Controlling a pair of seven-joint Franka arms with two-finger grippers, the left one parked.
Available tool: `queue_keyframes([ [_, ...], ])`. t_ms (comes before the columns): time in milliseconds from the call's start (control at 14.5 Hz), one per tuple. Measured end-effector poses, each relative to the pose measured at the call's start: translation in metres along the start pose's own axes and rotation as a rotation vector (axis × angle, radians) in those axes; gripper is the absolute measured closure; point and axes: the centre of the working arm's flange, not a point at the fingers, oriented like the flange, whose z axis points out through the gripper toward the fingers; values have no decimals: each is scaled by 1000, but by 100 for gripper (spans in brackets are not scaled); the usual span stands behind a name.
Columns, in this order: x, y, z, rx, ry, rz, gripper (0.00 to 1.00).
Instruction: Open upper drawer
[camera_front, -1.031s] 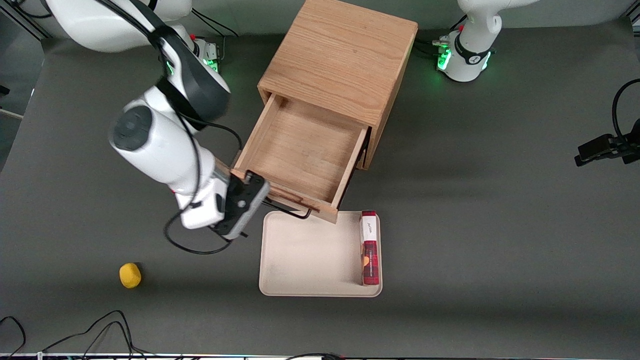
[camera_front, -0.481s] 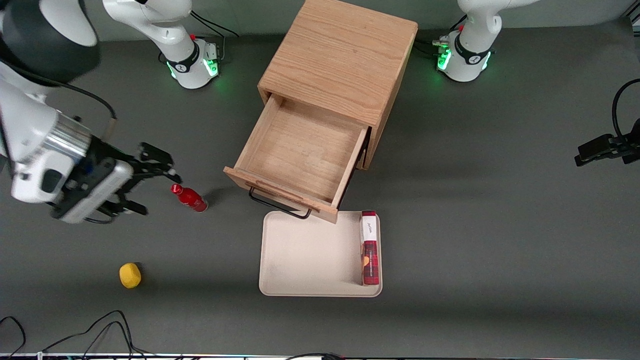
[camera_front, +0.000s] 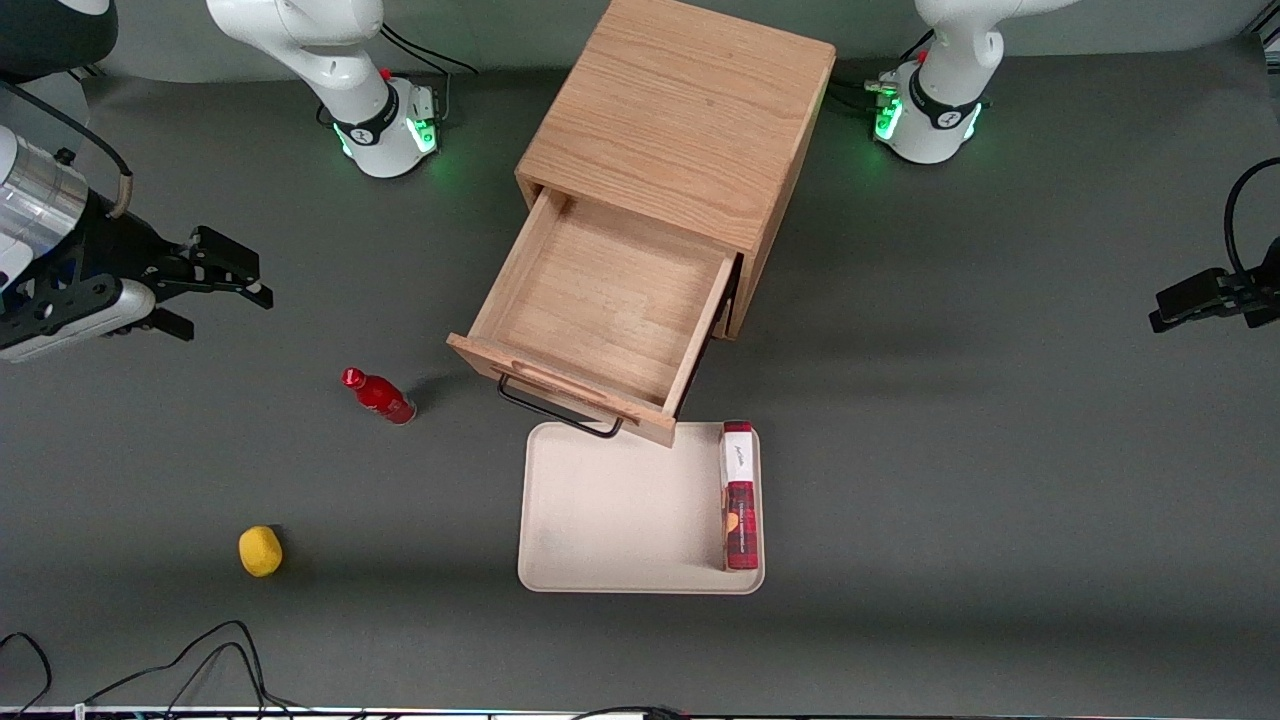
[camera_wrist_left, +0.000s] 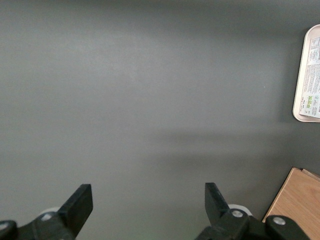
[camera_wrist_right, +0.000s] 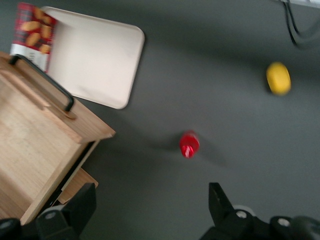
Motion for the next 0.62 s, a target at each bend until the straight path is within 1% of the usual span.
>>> queue_keyframes([
  [138, -11, 4, 7, -51, -28, 127, 0],
  [275, -17, 7, 12, -75, -40, 236, 0],
  [412, -20, 17, 12, -85, -41, 277, 0],
  [619, -22, 28, 10, -95, -37, 283, 0],
])
